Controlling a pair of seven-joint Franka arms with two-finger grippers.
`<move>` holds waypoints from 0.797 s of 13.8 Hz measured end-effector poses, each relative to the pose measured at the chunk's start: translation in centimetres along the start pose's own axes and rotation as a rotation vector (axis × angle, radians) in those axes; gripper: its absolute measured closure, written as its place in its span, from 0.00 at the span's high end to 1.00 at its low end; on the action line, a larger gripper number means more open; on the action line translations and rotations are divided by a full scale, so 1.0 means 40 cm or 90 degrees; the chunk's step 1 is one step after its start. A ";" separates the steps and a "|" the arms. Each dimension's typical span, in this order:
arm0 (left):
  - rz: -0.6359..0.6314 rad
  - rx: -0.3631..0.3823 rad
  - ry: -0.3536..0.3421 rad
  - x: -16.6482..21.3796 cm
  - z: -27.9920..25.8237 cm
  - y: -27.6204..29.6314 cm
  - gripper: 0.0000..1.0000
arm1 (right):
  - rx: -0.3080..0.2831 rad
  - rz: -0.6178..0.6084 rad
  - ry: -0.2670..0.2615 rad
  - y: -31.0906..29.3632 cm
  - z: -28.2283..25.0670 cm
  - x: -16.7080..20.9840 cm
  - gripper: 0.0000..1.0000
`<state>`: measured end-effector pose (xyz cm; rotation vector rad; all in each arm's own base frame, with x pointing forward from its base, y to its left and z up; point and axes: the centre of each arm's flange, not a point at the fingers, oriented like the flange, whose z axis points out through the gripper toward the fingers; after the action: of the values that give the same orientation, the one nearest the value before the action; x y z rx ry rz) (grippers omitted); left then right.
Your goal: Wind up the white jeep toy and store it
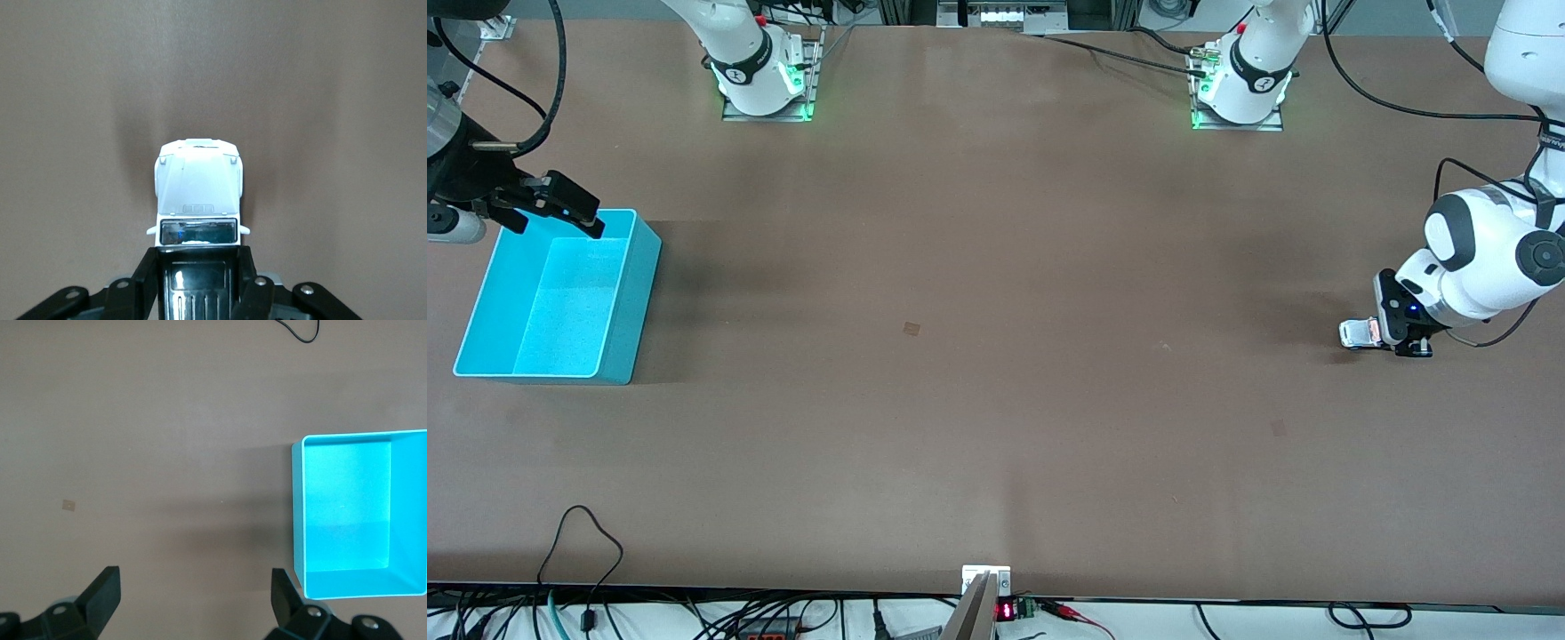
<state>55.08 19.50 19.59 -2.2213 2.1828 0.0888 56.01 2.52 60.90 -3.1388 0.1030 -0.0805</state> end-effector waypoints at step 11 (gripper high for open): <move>0.021 0.004 -0.008 -0.084 0.006 0.003 0.50 | 0.000 0.000 -0.001 0.000 0.002 0.000 1.00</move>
<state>54.90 22.85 19.57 -2.1760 2.2112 0.0964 56.00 2.52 60.84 -3.1390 0.1030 -0.0783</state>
